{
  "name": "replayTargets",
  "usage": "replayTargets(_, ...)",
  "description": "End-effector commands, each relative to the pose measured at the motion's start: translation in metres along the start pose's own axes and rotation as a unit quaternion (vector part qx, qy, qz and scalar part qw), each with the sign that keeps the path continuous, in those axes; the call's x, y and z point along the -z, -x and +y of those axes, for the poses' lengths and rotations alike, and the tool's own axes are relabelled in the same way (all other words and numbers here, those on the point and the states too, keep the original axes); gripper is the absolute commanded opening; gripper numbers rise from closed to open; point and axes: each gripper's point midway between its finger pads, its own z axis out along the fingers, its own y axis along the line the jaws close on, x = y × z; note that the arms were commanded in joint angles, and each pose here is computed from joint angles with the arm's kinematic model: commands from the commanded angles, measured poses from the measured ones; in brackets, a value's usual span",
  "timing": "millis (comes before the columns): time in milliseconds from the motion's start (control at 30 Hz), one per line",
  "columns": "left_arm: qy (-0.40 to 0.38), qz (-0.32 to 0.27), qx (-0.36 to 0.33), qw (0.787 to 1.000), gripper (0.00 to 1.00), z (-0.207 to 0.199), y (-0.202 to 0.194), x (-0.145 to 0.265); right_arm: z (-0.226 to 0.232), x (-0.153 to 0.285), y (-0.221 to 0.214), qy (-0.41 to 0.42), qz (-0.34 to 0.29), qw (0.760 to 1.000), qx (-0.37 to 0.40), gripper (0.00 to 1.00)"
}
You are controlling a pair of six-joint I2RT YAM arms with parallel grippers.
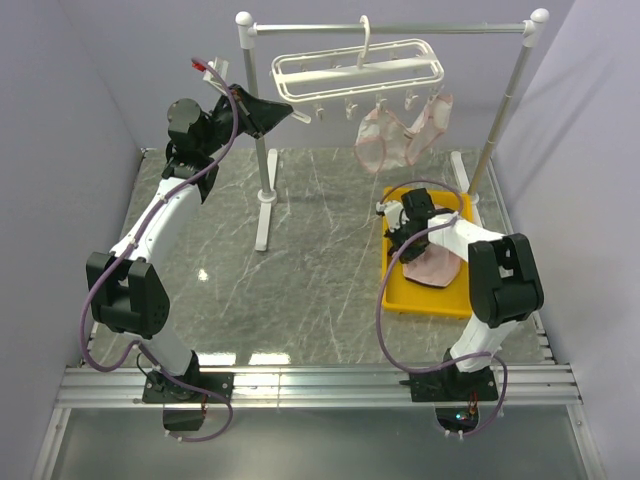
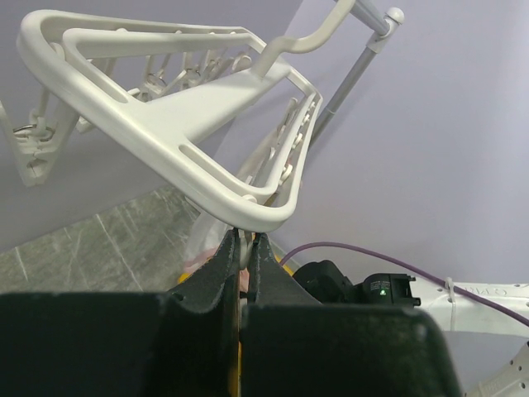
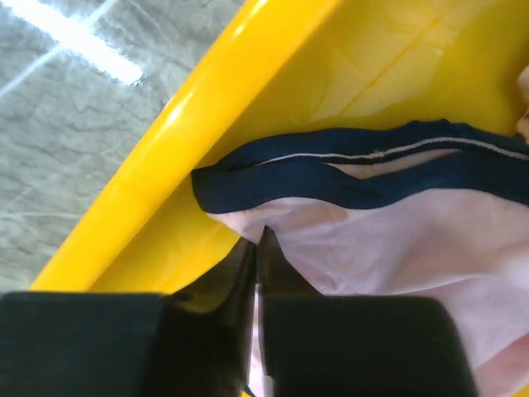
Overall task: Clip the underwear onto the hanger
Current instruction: Pick up the underwear from the bin.
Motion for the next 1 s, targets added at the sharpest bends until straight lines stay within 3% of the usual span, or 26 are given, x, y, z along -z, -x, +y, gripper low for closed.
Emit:
replayTargets(0, -0.019, -0.014, -0.014, 1.000, 0.00, -0.011, 0.013, 0.000, 0.006, 0.010, -0.008, 0.037, -0.002, 0.999, 0.022, 0.00)
replayTargets(67, -0.020, -0.012, -0.015, 1.000, 0.00, -0.011, 0.012, 0.000, 0.017, 0.024, -0.008, 0.070, -0.014, 0.997, 0.041, 0.00)
replayTargets(267, -0.024, -0.013, -0.018, 0.999, 0.00, -0.014, 0.015, 0.001, 0.009, 0.124, 0.039, 0.067, -0.129, 0.982, 0.119, 0.00)
replayTargets(433, -0.026, -0.014, -0.017, 0.999, 0.00, -0.015, 0.017, 0.000, 0.016, 0.215, 0.103, 0.069, -0.251, 0.950, 0.170, 0.00)
replayTargets(533, -0.030, -0.016, -0.019, 0.999, 0.00, -0.016, 0.020, -0.001, 0.024, 0.263, 0.134, 0.079, -0.305, 0.931, 0.185, 0.00)
replayTargets(600, -0.035, -0.017, -0.019, 0.999, 0.00, -0.018, 0.021, -0.002, 0.031, 0.276, 0.142, 0.103, -0.309, 0.926, 0.189, 0.00)
replayTargets(633, -0.037, -0.015, -0.016, 0.999, 0.00, -0.016, 0.020, -0.002, 0.035, 0.302, 0.155, 0.105, -0.338, 0.912, 0.206, 0.00)
replayTargets(767, -0.049, -0.016, -0.010, 0.999, 0.00, -0.019, 0.020, -0.003, 0.052, 0.321, 0.169, 0.156, -0.343, 0.898, 0.227, 0.00)
replayTargets(967, -0.056, -0.012, -0.001, 0.998, 0.00, -0.019, 0.021, -0.004, 0.055, 0.328, 0.203, 0.127, -0.374, 0.880, 0.264, 0.00)
